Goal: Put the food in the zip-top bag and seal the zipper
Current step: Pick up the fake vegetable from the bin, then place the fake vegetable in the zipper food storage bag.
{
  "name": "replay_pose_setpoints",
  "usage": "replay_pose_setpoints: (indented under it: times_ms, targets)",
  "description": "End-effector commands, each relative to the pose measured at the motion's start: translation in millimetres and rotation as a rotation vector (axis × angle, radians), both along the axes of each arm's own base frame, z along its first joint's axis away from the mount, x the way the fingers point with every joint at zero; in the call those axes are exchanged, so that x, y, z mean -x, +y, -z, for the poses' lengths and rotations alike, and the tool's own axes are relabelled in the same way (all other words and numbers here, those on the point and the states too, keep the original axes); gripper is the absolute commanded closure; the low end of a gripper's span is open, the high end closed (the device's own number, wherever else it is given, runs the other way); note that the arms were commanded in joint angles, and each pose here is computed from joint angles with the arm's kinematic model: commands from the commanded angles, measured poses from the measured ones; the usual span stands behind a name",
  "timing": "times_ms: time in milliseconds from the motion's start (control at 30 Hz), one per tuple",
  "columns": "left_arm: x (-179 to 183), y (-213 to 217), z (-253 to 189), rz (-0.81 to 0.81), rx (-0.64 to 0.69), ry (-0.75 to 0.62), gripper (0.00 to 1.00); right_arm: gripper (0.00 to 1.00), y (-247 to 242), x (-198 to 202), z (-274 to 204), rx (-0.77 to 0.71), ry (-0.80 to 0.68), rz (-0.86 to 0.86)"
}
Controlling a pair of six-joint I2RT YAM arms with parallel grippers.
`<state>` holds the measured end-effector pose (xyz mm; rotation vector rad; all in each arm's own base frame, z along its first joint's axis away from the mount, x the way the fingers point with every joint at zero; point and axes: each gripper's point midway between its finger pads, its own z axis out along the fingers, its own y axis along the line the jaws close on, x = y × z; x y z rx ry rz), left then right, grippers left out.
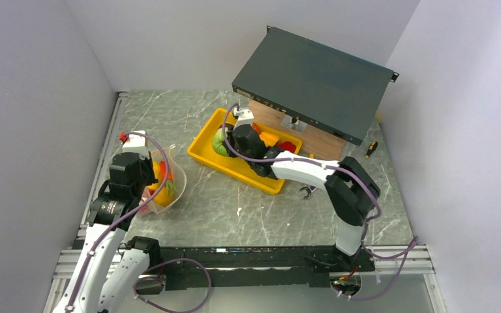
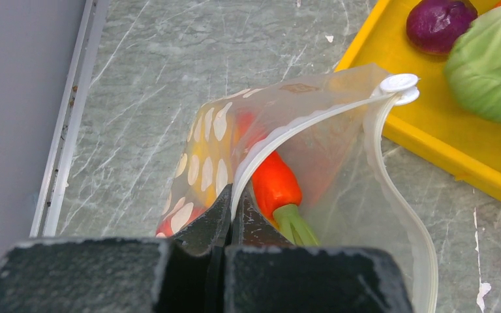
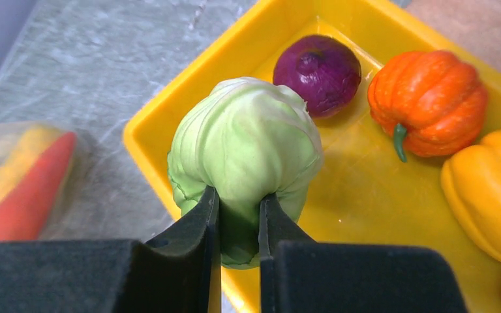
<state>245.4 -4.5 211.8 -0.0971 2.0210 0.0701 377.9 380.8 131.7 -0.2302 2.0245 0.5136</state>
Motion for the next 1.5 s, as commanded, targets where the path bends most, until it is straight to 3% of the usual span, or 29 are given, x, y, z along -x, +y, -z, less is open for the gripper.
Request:
replay_pose_setpoints:
  times_ms: [0, 200, 367, 533, 867, 1233, 1467]
  targets:
    - [-4.0, -2.4, -12.0, 0.014, 0.003, -0.053, 1.00, 1.00, -3.3, 21.3, -66.4, -0.096, -0.100, -0.045]
    - [-3.6, -2.4, -11.6, 0.014, 0.004, -0.051, 1.00, 1.00, 13.4, 72.2, -116.1, -0.228, -0.135, -0.253]
    - [-3.2, -1.5, -12.7, 0.009, 0.003, -0.053, 1.00, 1.00, 53.5, 148.3, -163.3, -0.309, -0.216, -0.546]
    - [-3.3, -0.9, -11.6, 0.005, 0.002, -0.049, 1.00, 1.00, 83.6, 200.1, -185.8, -0.378, -0.289, -0.720]
    - [-1.9, -0.2, -14.0, 0.003, 0.002, -0.059, 1.00, 1.00, 121.5, 202.7, -131.4, -0.286, -0.215, -0.777]
    - [-4.2, -4.3, -15.2, 0.026, 0.008, -0.066, 1.00, 1.00, 144.5, 176.9, -118.5, -0.120, -0.220, -0.575]
    - [-2.4, -4.3, -16.2, 0.027, 0.011, -0.076, 1.00, 0.92, 170.9, 169.8, -104.6, -0.124, -0.190, -0.538]
